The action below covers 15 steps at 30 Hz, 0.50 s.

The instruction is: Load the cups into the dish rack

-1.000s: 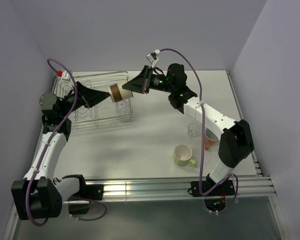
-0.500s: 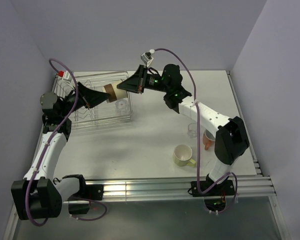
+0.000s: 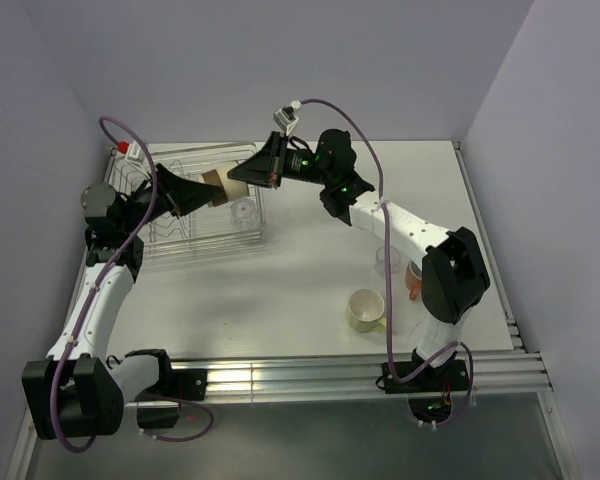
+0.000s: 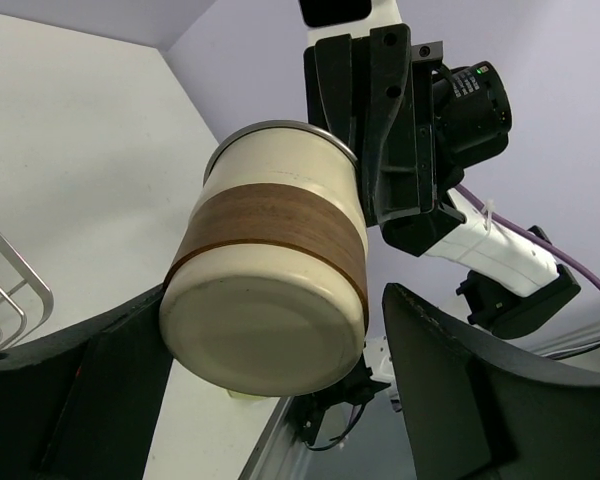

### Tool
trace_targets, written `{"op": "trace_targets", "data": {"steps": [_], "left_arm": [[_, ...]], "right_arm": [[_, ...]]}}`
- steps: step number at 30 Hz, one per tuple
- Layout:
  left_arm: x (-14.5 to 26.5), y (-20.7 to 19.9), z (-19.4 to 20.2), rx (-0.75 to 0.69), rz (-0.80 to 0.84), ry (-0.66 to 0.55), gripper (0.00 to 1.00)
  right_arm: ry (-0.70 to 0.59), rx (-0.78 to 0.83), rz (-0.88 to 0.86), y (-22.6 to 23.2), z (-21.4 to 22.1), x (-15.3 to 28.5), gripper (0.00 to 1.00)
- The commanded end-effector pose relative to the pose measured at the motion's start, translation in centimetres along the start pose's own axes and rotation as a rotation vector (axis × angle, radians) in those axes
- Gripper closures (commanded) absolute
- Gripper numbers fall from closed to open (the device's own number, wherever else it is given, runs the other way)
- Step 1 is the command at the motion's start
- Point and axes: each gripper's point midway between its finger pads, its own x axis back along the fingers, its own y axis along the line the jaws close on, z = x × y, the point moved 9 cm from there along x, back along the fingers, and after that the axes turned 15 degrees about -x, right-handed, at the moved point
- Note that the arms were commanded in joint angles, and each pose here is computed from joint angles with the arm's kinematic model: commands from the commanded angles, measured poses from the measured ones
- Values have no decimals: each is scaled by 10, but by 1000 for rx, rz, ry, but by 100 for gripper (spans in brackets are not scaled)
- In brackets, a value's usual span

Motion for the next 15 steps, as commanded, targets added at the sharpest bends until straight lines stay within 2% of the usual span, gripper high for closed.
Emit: {"op": "trace_targets", "data": {"steps": [1, 3, 6, 7, 9, 10, 13, 15], "left_arm": [[0, -20, -16, -100, 53, -35, 15], [0, -20, -16, -99, 57, -32, 18], [0, -21, -15, -92, 70, -23, 33], [1, -21, -15, -94, 75, -21, 46], [1, -22, -15, -94, 77, -18, 61], [1, -22, -15, -95, 77, -16, 78], [1, -24, -17, -96, 69, -13, 100], [1, -25, -18, -97, 64, -19, 100]], "right_arm": [[15, 76, -89, 26, 0, -7, 100], [15, 80, -90, 26, -1, -8, 100], [10, 81, -83, 24, -3, -10, 100], [9, 80, -80, 24, -3, -10, 100], [7, 83, -72, 23, -4, -12, 100], [6, 84, -65, 22, -4, -13, 100], [0, 99, -45, 19, -5, -15, 99], [-7, 93, -33, 16, -5, -15, 83]]}}
